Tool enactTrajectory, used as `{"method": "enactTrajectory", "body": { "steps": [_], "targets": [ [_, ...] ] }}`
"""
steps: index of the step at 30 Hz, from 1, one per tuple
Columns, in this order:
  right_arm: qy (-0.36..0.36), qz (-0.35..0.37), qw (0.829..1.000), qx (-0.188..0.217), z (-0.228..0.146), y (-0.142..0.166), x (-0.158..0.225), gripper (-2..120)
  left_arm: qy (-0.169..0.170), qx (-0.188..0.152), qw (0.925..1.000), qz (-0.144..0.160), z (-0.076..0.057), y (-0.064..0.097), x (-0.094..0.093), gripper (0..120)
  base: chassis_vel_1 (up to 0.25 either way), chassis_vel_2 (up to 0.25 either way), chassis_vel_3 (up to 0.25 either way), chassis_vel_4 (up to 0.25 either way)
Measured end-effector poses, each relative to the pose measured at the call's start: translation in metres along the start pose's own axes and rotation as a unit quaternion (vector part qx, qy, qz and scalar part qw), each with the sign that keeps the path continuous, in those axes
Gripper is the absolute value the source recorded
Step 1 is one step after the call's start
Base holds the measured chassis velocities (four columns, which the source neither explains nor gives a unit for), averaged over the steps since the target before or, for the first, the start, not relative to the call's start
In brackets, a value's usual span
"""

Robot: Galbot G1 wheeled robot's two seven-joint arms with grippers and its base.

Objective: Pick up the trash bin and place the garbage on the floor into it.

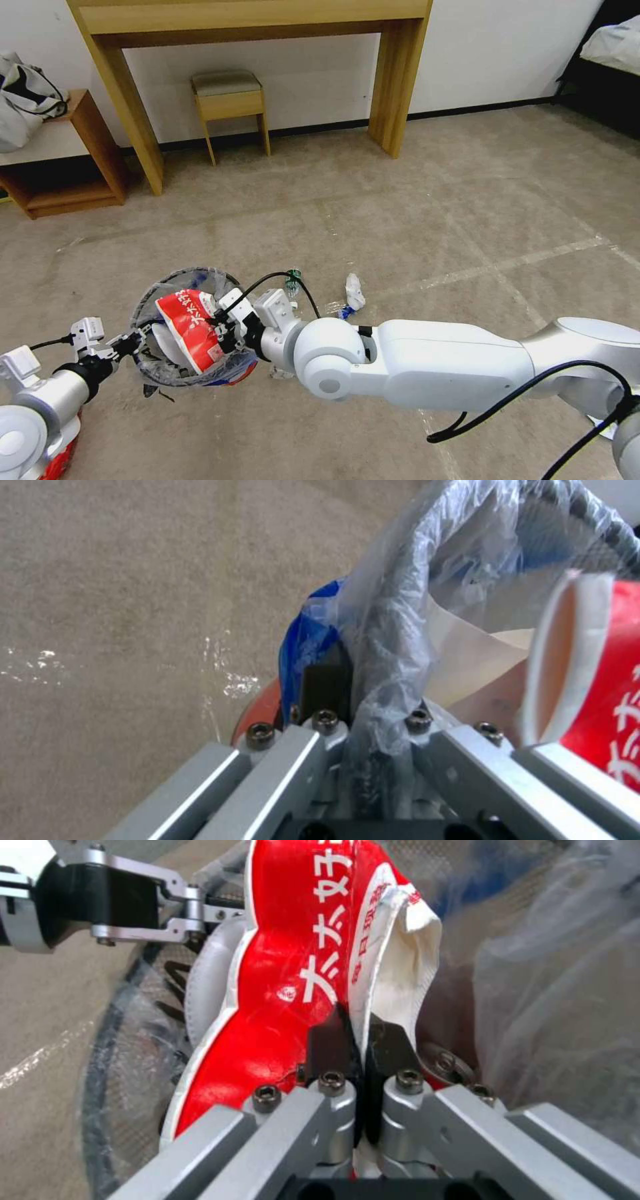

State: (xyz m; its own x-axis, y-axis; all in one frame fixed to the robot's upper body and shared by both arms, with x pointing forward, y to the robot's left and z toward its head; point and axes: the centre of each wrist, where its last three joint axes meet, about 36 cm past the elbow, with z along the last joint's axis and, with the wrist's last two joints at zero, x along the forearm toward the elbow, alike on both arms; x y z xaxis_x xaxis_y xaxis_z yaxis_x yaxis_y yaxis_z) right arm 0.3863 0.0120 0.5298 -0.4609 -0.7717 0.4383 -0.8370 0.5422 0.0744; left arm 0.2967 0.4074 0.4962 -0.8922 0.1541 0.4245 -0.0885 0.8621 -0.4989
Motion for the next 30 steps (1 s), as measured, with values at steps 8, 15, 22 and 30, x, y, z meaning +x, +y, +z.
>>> {"method": "enactTrajectory", "body": {
  "steps": [8, 15, 22, 30],
  "targets": [
    [0.004, 0.001, 1.0, 0.004, 0.003, 0.002, -0.002, 0, 0.001, 0.002, 1.0, 0.002, 0.002, -0.002, -0.001, 1, 0.0, 0.0, 0.0, 0.0],
    [0.006, 0.003, 1.0, 0.004, 0.003, 0.003, -0.004, 0, 0.0, 0.002, 1.0, 0.003, 0.003, -0.002, -0.001, 1, 0.0, 0.0, 0.0, 0.0],
    [0.018, 0.02, 1.0, 0.004, 0.011, -0.005, -0.006, 0, -0.001, 0.002, 1.0, 0.002, 0.002, -0.002, 0.0, 1, 0.0, 0.0, 0.0, 0.0],
    [0.051, 0.05, 0.997, 0.019, 0.018, -0.009, -0.006, 0, 0.001, 0.005, 1.0, 0.003, 0.004, -0.002, 0.0, 1, 0.0, 0.0, 0.0, 0.0]
  ]
}}
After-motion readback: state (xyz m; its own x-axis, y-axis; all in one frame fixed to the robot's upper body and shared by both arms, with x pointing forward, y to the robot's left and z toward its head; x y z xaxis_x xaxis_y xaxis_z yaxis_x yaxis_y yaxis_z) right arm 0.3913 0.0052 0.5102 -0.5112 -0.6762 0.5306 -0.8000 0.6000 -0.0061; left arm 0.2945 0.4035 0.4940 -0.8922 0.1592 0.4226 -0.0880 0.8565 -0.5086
